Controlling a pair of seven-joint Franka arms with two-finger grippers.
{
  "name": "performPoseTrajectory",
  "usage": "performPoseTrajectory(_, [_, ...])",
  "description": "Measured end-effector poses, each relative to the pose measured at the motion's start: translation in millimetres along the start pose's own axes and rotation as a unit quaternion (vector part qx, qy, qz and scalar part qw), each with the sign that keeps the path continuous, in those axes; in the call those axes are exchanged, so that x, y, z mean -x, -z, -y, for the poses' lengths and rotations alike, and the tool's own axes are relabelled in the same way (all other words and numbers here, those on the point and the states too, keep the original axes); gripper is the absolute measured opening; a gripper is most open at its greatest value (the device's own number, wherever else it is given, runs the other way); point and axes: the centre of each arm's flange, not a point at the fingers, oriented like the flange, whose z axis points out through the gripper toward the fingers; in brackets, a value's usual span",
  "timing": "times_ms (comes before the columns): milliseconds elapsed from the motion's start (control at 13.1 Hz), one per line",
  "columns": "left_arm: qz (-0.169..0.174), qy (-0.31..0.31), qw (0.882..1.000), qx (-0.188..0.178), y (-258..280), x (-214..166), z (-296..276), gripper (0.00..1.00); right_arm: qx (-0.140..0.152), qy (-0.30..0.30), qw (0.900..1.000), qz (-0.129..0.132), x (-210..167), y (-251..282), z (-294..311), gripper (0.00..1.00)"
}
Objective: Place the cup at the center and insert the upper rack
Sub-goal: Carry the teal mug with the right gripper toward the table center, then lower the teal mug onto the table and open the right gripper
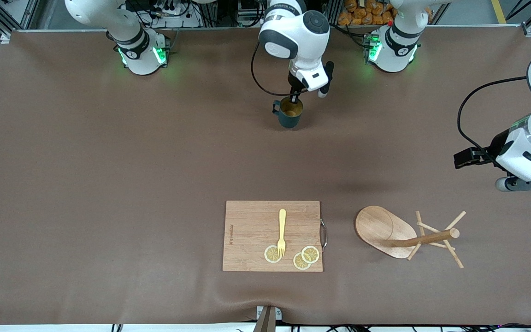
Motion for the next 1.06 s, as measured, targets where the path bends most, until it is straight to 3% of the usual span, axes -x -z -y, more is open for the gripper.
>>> performPoseTrajectory(380, [0.001, 0.0, 1.0, 0.0, -2, -1, 0, 1.0, -0.001, 0.0, 1.0, 0.002, -7, -15, 39, 0.04])
performPoseTrajectory(761, [0.0, 0.0, 1.0, 0.001, -1, -2, 0, 1.0, -0.004, 0.005, 1.0, -0.016, -14, -22, 55, 0.04])
performPoseTrajectory(1065, [-0.001, 0.0, 1.0, 0.001, 0, -2, 0, 1.0, -0.004, 0.004, 1.0, -0.016, -15, -26, 54, 0.04])
